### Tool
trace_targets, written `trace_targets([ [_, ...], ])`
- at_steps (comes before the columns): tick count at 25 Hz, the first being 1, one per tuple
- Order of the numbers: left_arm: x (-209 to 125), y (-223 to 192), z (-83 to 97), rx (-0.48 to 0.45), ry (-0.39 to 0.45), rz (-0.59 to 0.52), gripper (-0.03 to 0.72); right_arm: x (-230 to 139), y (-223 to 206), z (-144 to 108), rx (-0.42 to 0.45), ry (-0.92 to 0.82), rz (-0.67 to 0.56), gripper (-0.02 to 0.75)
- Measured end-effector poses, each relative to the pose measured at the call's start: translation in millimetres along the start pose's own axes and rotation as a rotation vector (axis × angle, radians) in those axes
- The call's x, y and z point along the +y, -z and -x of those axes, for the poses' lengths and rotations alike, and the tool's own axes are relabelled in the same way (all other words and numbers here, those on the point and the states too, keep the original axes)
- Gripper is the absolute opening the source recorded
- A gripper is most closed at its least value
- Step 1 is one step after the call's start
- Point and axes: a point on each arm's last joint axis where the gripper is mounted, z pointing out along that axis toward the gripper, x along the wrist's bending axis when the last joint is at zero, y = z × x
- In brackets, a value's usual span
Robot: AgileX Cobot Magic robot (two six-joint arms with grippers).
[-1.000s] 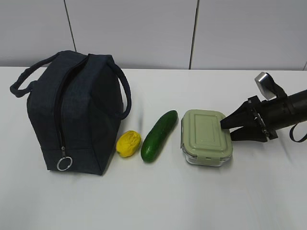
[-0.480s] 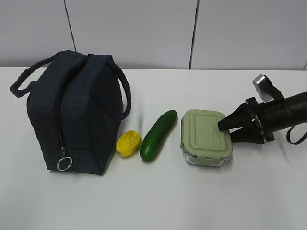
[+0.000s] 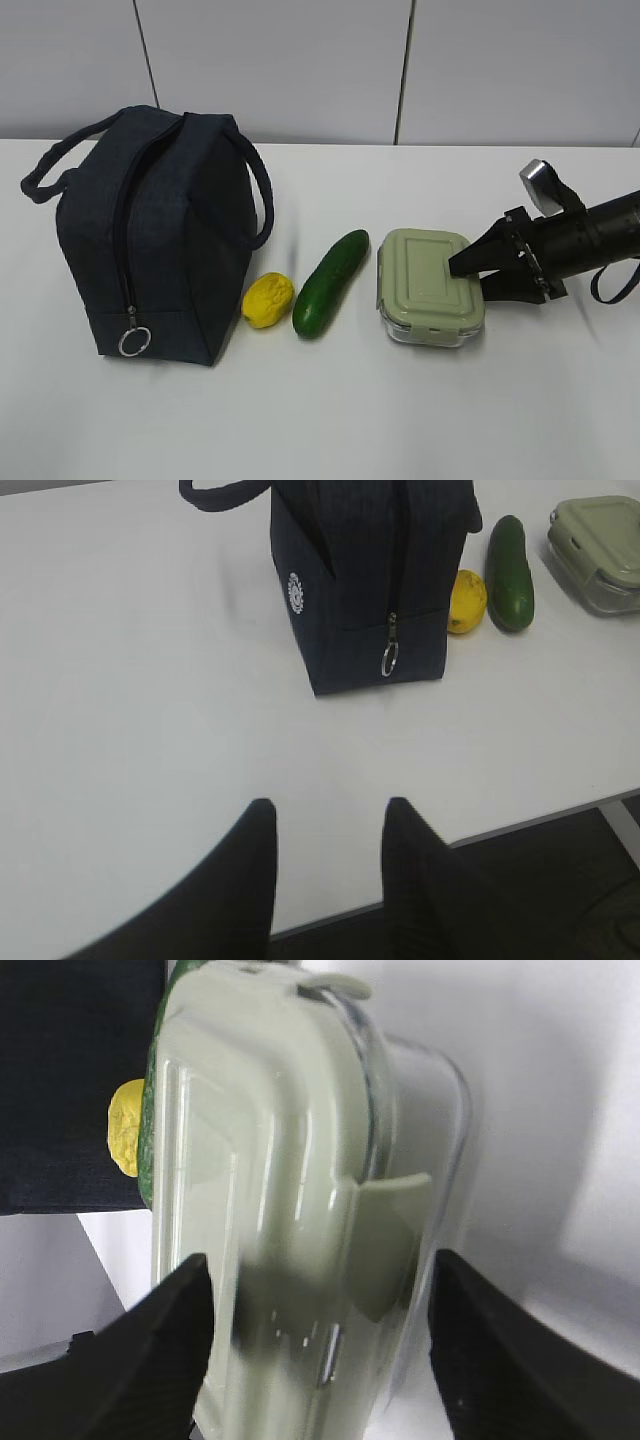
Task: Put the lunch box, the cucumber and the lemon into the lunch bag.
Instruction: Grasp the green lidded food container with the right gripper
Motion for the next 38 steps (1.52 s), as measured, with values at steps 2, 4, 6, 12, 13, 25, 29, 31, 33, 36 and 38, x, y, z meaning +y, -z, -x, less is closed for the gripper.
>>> trace_targets([
  [2,0.0,0.0,0.0,0.000,0.000,0.000,0.239,0.0,0.0,0.0,0.000,0.000,0.000,0.503],
  [4,0.0,0.0,0.0,0.000,0.000,0.000,0.239,0.0,0.0,0.0,0.000,0.000,0.000,0.503],
  [6,0.0,0.0,0.0,0.000,0.000,0.000,0.239,0.2,0.0,-0.1,0.001,-0.001,0.002,0.503],
  [12,0.0,0.0,0.0,0.000,0.000,0.000,0.239,-0.9,-4.0,5.7,0.009,-0.022,0.000,0.502],
  [13,0.0,0.0,0.0,0.000,0.000,0.000,0.239,-1.2,-4.5,6.4,0.009,-0.024,-0.001,0.502],
  [25,0.0,0.0,0.0,0.000,0.000,0.000,0.239,-0.6,-7.2,9.1,0.029,-0.048,0.014,0.495],
  [29,0.0,0.0,0.0,0.000,0.000,0.000,0.239,-0.6,-10.3,6.9,0.032,-0.039,0.009,0.495],
  [31,0.0,0.0,0.0,0.000,0.000,0.000,0.239,-0.9,-14.5,4.1,0.036,-0.029,0.000,0.495],
  [33,0.0,0.0,0.0,0.000,0.000,0.000,0.239,-1.5,-19.5,0.8,0.038,-0.019,-0.013,0.495],
  [36,0.0,0.0,0.0,0.000,0.000,0.000,0.239,-1.8,-20.6,0.2,0.038,-0.014,-0.018,0.495],
  [38,0.0,0.0,0.0,0.000,0.000,0.000,0.239,-1.9,-20.6,0.2,0.037,-0.013,-0.020,0.495],
])
